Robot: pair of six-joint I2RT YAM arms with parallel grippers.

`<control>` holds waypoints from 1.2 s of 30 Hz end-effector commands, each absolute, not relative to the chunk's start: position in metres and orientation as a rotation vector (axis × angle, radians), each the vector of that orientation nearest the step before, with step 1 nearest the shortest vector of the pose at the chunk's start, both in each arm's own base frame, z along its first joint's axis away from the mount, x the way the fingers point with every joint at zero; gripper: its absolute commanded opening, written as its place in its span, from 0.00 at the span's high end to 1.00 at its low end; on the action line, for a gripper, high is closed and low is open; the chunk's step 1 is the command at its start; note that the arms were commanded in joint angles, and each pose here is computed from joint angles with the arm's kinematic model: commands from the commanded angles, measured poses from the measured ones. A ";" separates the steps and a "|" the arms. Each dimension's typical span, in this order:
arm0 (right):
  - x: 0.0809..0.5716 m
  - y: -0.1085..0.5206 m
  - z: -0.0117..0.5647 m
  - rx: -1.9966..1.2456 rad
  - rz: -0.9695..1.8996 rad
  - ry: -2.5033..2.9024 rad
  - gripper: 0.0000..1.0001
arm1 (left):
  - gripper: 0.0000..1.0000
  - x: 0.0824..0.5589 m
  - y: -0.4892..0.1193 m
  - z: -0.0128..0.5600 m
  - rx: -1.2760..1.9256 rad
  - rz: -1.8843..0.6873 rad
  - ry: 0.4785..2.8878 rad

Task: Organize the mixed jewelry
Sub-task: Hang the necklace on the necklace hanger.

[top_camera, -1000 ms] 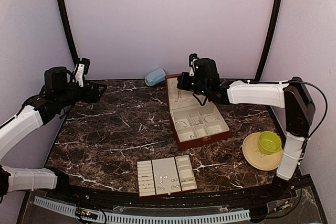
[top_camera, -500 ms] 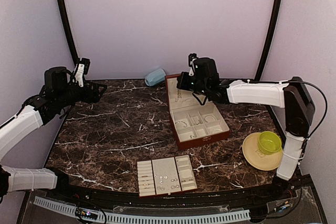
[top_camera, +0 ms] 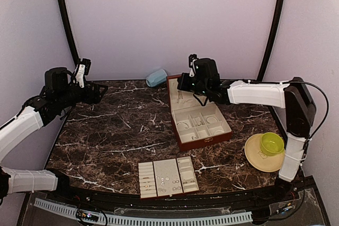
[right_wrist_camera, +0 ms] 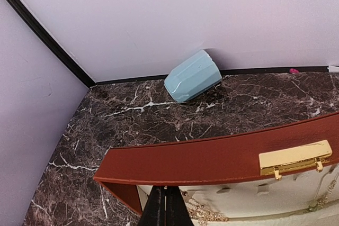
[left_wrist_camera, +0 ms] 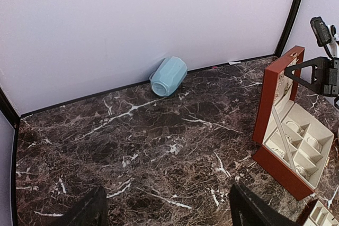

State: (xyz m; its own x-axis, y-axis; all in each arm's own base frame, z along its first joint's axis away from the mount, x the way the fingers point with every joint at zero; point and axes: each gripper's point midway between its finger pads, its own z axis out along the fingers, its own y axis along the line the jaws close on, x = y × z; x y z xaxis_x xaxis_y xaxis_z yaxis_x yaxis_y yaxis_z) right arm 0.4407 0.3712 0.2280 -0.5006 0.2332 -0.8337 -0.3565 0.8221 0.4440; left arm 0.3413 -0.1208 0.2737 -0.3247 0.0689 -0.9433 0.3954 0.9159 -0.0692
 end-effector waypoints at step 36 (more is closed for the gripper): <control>0.453 0.370 0.237 -0.071 0.676 1.948 0.89 | 0.18 0.336 -0.118 0.277 0.340 -0.343 1.873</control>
